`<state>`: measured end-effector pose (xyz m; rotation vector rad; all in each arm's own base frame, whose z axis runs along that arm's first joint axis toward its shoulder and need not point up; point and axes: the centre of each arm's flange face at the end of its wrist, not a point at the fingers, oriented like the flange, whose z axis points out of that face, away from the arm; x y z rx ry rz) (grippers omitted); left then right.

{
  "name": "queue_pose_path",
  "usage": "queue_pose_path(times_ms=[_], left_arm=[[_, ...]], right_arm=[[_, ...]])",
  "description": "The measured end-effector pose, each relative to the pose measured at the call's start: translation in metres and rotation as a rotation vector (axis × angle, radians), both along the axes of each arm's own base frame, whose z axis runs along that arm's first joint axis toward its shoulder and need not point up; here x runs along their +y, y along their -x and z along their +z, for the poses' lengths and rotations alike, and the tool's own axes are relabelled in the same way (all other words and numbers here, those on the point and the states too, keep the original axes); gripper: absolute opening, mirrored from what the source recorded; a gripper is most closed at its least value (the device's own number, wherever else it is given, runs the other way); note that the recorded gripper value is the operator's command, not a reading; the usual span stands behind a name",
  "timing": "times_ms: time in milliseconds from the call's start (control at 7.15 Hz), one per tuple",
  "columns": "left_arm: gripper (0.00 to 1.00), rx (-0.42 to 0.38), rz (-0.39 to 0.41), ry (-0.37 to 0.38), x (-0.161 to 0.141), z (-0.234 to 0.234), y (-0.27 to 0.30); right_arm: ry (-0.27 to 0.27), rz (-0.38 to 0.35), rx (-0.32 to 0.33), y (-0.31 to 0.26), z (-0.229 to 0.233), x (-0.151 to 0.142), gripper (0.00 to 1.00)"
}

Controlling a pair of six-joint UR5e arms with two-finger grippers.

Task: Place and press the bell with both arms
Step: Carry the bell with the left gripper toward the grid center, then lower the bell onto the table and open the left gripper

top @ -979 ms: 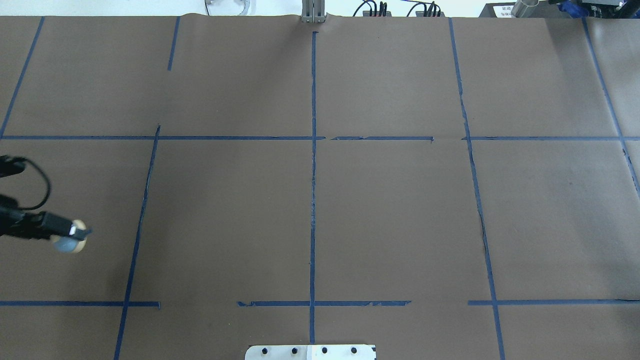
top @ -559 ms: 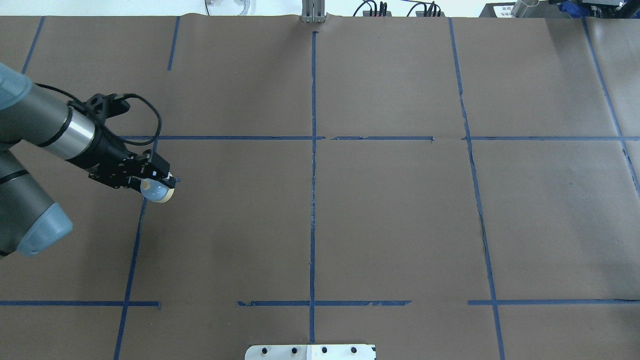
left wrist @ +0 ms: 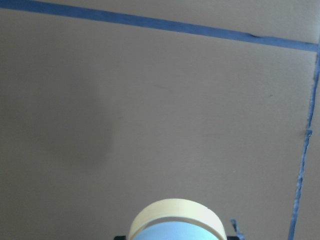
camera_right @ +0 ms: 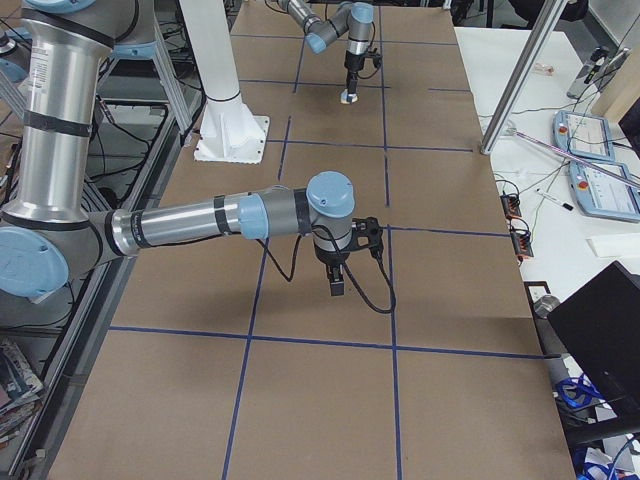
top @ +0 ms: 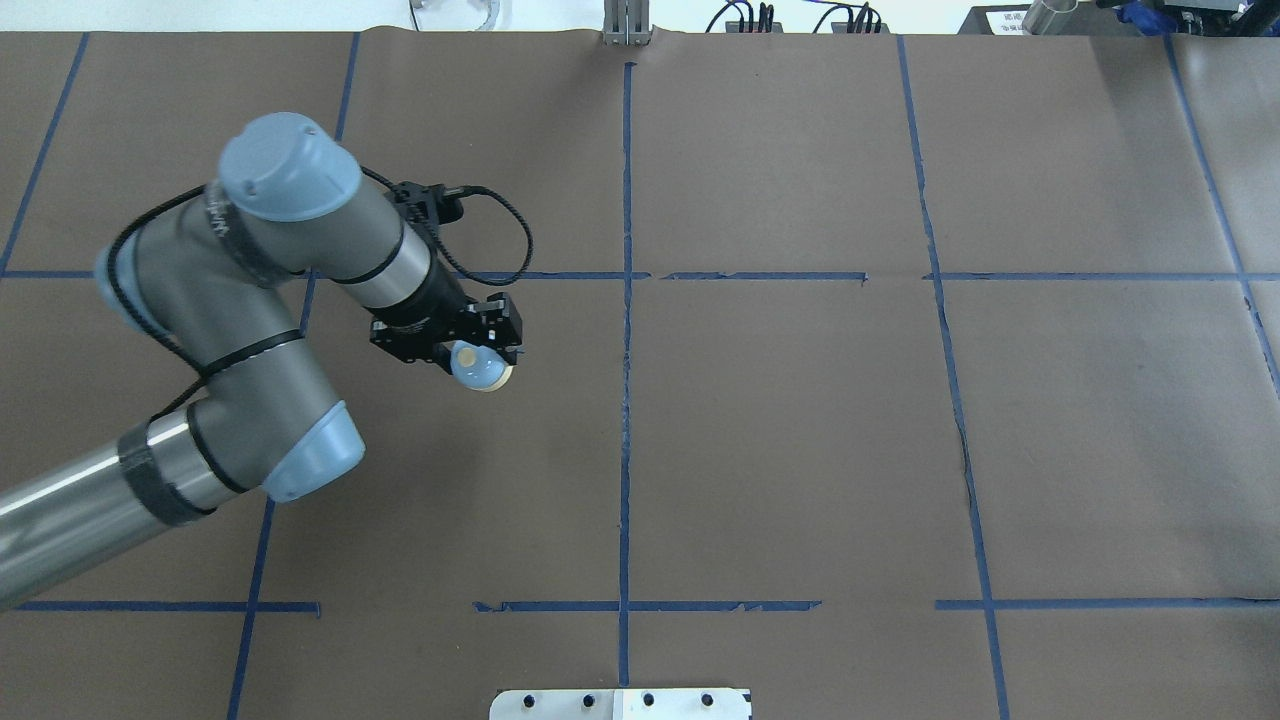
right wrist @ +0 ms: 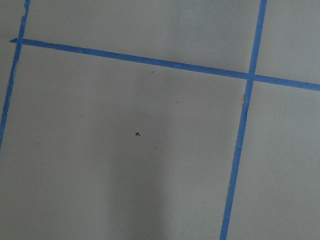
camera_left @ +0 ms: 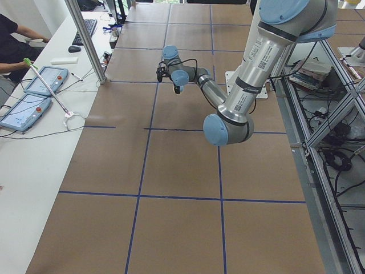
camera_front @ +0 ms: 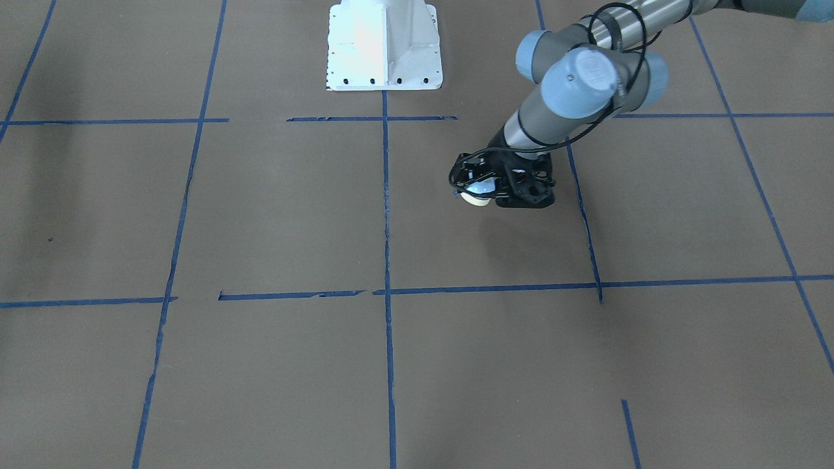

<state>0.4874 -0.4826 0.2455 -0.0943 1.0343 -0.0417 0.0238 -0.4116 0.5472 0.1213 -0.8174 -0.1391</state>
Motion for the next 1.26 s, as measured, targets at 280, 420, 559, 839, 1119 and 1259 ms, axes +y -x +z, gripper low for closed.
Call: queue_pose_path(times_ms=[280,420,559,839,1119,1259], left_arm=[[0.02,-0.036,-0.029,0.001,-0.026,-0.035,-0.051],[0.02,-0.064,-0.037,0.000,-0.032,-0.046,-0.072],[0.03,-0.097,-0.043,0.001,-0.038,-0.059,-0.094],[0.05,-0.150,-0.049,0.007,-0.053,-0.078,-0.132],[0.10,-0.173,-0.057,0.000,-0.055,-0.079,-0.143],[0.19,-0.177,-0.058,-0.002,-0.055,-0.077,-0.145]], right_arm=[[0.001,-0.001,0.000,0.000,0.001,0.000,1.00],[0.003,-0.001,0.000,0.000,0.002,0.000,1.00],[0.005,-0.001,0.000,0.000,0.002,0.001,1.00],[0.005,-0.001,-0.001,0.000,0.002,0.001,1.00],[0.009,-0.004,-0.019,0.001,0.002,0.001,1.00],[0.012,-0.005,-0.025,0.002,0.003,0.001,1.00]])
